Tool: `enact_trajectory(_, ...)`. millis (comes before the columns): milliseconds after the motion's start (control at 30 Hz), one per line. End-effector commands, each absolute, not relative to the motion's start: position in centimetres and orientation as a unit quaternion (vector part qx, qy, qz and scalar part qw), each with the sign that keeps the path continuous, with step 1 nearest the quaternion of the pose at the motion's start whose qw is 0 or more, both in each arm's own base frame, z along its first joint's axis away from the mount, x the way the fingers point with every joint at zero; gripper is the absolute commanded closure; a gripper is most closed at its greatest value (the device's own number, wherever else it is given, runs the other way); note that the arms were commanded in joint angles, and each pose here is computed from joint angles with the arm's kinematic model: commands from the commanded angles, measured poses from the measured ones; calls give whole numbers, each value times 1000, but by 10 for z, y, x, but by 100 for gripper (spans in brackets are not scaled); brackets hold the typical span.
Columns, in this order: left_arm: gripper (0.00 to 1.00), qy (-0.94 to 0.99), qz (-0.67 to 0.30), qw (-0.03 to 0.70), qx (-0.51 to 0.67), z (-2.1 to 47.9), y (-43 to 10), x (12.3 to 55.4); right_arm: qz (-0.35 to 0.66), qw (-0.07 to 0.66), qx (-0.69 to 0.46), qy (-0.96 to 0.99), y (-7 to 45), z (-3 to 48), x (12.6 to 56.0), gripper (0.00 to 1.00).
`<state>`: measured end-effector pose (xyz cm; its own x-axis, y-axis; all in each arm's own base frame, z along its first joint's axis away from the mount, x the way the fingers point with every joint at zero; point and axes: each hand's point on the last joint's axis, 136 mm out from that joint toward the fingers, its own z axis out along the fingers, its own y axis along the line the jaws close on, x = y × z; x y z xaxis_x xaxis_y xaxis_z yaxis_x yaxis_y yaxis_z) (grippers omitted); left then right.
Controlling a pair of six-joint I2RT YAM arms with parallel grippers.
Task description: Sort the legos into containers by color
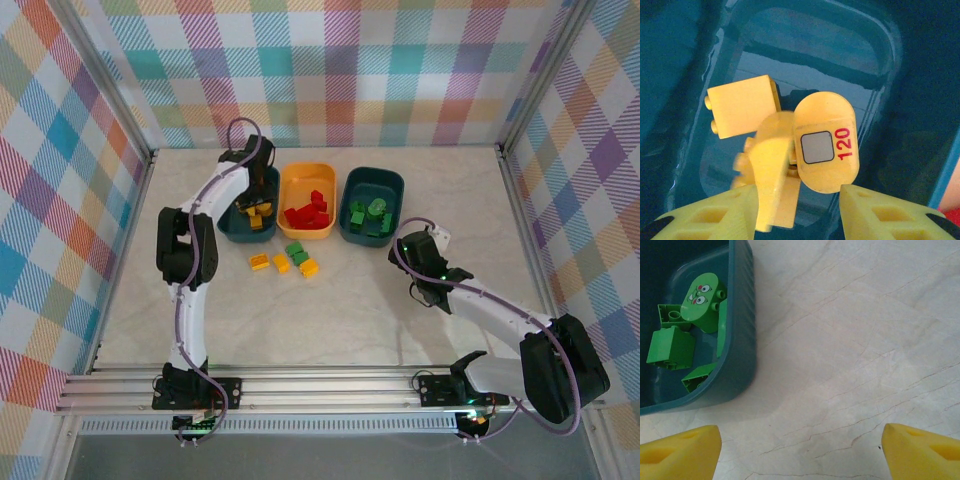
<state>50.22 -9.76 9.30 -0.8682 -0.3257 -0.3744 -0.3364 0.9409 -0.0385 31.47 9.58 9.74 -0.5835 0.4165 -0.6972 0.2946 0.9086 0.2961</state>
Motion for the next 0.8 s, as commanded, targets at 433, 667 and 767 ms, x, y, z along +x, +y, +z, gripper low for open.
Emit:
enact_trajectory(433,20,961,-54,228,-150,122,-140,382,104,411,191,885,107,103,321,16)
enact_trajectory(667,22,954,-37,222,-197,92,-126,339,112,404,188,888,111,101,321,17)
enact_trajectory(767,22,956,-9,222,-190,83,-117,338,111,404,187,888,110,101,320,16)
